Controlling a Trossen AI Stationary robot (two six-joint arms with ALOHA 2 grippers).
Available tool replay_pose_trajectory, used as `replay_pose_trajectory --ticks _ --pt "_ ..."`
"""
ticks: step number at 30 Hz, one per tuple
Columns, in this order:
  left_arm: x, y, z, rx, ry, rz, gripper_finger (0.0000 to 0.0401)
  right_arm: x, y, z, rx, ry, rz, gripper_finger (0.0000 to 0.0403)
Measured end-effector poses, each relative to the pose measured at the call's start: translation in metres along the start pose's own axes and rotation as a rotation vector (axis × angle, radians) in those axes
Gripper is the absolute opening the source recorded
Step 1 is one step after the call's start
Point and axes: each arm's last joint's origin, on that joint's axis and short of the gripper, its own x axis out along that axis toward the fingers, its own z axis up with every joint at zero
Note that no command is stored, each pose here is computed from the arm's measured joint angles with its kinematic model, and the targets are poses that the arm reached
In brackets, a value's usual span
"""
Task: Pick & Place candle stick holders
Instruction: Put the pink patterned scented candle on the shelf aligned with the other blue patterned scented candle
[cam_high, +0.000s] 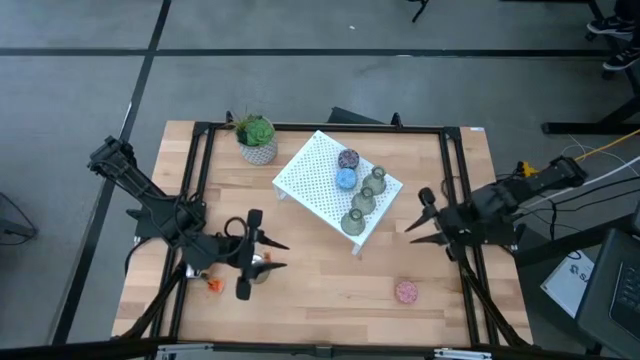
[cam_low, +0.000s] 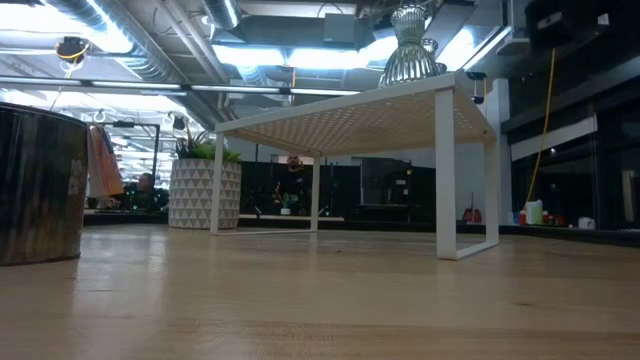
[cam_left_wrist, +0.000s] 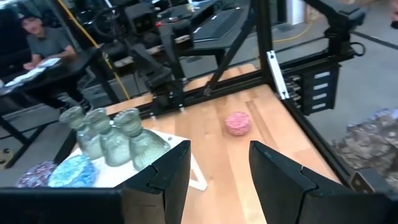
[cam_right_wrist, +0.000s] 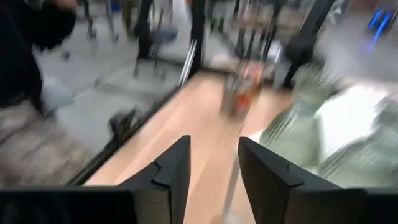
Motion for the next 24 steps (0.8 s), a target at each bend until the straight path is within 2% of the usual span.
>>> replay_pose_trajectory --ticks 5,10,16,24 --pt "0.003 0.005 0.000 -0.006 0.005 0.027 0.0159 0.016 0.003 0.011 0.125 0.230 0.072 0.0128" --pt "0.005 0.008 -0.002 0.000 0.021 0.036 0.0159 0.027 0.005 0.015 0.296 0.437 0.084 0.0119" --pt "0.005 0.007 -0.006 0.015 0.060 0.033 0.0159 0.033 0.011 0.006 0.491 0.680 0.067 0.0113" --pt "0.005 0.007 -0.011 -0.016 0.100 0.032 0.0159 0.046 0.039 -0.009 0.682 0.883 0.079 0.0112"
